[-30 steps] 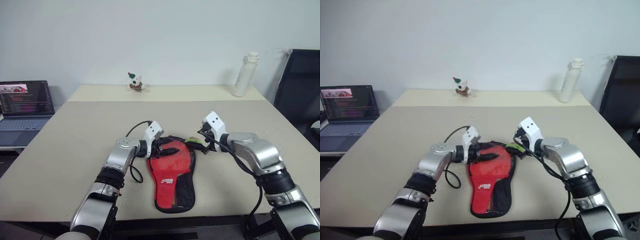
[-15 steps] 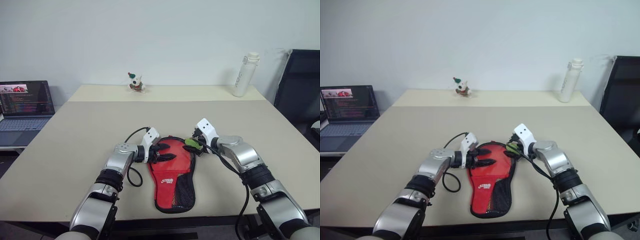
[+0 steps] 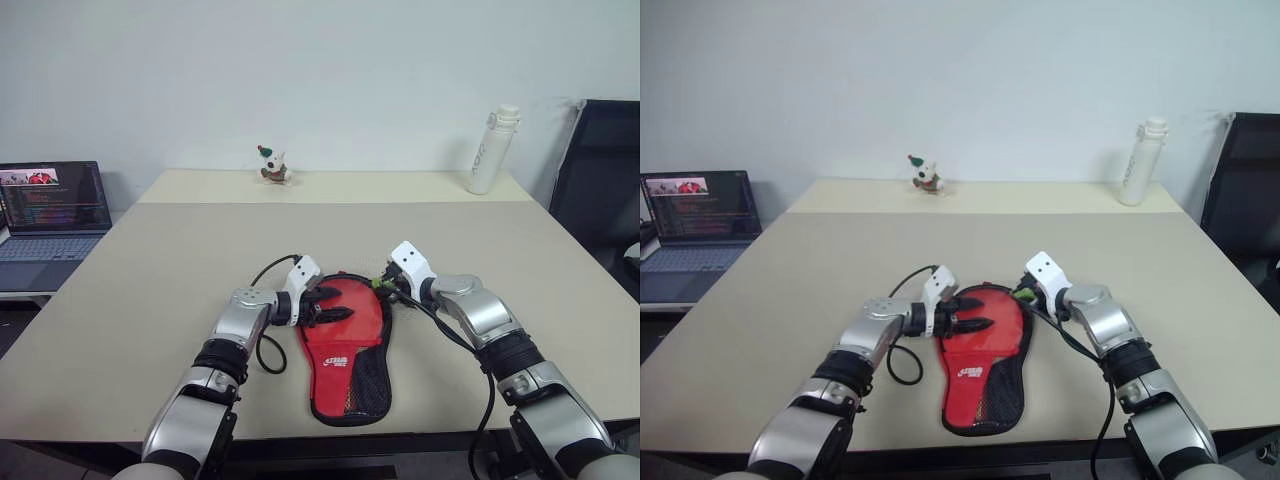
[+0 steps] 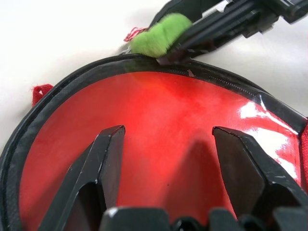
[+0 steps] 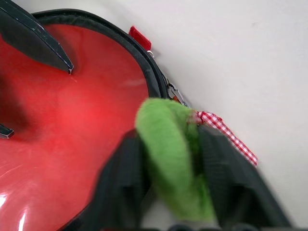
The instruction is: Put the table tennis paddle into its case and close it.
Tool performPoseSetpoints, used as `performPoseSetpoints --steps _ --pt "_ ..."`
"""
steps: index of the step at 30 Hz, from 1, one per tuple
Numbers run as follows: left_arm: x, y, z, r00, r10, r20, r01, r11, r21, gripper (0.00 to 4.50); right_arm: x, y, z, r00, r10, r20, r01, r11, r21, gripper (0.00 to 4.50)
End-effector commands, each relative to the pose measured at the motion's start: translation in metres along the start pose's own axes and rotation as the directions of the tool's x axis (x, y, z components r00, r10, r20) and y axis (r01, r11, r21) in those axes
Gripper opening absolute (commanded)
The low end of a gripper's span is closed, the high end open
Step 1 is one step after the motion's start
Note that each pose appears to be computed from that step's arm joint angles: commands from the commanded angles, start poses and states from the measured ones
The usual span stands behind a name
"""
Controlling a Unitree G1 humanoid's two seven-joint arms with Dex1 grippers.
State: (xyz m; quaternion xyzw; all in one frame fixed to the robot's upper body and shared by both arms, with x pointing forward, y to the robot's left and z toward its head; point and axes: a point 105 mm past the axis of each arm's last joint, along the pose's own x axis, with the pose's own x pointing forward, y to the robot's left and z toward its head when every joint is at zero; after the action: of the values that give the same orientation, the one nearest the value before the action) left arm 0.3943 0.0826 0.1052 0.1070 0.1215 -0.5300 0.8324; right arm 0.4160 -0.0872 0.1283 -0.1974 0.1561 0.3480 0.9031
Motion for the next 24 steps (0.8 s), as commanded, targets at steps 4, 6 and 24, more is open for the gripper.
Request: performPoseSetpoints --steps 4,6,24 --pt "0.011 -0.011 -0.020 0.995 -0.056 -0.077 0.054 0.998 -0.031 3.16 -0.016 -0.020 0.007 0.998 -0.053 0.026 0.054 0.998 -0.019 0.04" --pt "0.011 -0.012 -0.021 0.995 -0.058 -0.079 0.056 0.998 -0.032 3.16 -0.020 -0.024 0.006 0.998 -0.060 0.024 0.060 0.998 -0.021 0.04" --pt "0.019 -0.011 -0.023 0.996 -0.046 -0.071 0.041 0.996 -0.079 3.16 -0.115 0.026 -0.021 0.951 0.269 -0.153 -0.290 0.947 -0.138 0.04"
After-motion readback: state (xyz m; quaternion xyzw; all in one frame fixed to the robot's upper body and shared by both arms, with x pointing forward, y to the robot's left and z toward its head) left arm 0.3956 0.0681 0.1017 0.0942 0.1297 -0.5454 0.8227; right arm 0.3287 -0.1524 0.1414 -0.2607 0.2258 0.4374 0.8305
